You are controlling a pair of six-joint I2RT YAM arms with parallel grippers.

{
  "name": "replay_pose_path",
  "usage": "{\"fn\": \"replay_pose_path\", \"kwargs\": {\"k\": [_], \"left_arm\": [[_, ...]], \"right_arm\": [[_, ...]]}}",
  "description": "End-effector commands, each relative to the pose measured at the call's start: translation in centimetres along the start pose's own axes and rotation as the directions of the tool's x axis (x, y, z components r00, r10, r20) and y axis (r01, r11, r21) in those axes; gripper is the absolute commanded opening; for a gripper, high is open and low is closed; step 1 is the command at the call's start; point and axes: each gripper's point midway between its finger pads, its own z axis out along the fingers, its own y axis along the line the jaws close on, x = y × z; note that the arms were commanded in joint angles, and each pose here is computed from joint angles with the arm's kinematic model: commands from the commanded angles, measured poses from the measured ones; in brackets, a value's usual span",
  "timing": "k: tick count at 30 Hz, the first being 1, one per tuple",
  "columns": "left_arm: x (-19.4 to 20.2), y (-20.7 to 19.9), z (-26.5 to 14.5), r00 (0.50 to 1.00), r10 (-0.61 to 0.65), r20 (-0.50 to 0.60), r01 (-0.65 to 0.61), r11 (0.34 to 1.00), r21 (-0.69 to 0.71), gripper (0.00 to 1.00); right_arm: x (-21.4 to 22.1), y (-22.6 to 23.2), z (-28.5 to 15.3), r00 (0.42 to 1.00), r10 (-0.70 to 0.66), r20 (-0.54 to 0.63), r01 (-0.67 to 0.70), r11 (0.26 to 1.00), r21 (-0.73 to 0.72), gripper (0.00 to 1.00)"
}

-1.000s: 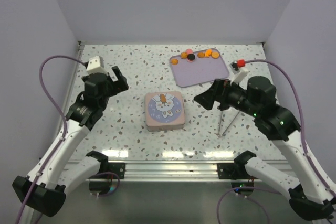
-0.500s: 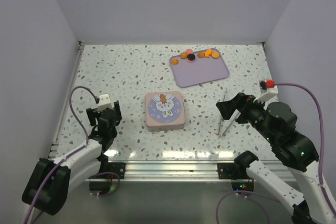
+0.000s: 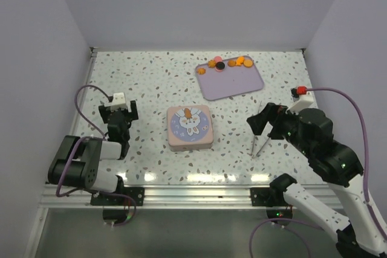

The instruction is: Pack the cookies

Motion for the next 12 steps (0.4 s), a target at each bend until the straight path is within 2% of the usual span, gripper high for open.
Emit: {"fn": "replay_pose_path", "kwargs": {"k": [1, 2, 4, 6, 7, 9, 12], "left_arm": [[-4.5, -1.7, -0.5, 0.965, -0.087, 0.248, 0.053, 0.989, 0.140, 1.00], [-4.5, -1.1, -0.7, 0.957, -0.086, 0.278, 0.054, 0.991, 0.120, 1.00], [-3.9, -1.5, -0.3, 0.971, -0.083, 0.222, 0.055, 0.990, 0.128, 1.00], [-4.4, -1.2, -0.5, 0.960, -0.100, 0.263, 0.071, 0.991, 0.117, 1.00], [-3.4, -1.4, -0.1, 0.976, -0.075, 0.204, 0.052, 0.992, 0.116, 1.00], [-4.0, -1.1, -0.3, 0.965, -0.089, 0.245, 0.064, 0.992, 0.108, 1.00], [-3.5, -1.1, -0.3, 0.972, -0.083, 0.222, 0.061, 0.992, 0.107, 1.00]], "right_arm": [[-1.0, 0.6, 0.4, 1.000, -0.009, 0.012, 0.009, 1.000, -0.004, 0.99], [-1.0, 0.6, 0.5, 1.000, -0.005, 0.012, 0.005, 1.000, -0.005, 0.99], [-0.9, 0.8, 0.9, 1.000, 0.008, 0.010, -0.008, 1.000, -0.010, 0.99], [-0.8, 0.8, 1.2, 1.000, 0.018, 0.009, -0.018, 1.000, -0.006, 0.99], [-0.7, 0.7, 1.4, 1.000, 0.023, 0.006, -0.023, 1.000, -0.002, 0.99], [-0.6, 0.7, 2.0, 0.999, 0.044, 0.002, -0.044, 0.999, 0.010, 0.99], [-1.6, 0.1, 2.6, 0.999, 0.036, 0.033, -0.038, 0.997, 0.067, 0.99]]}}
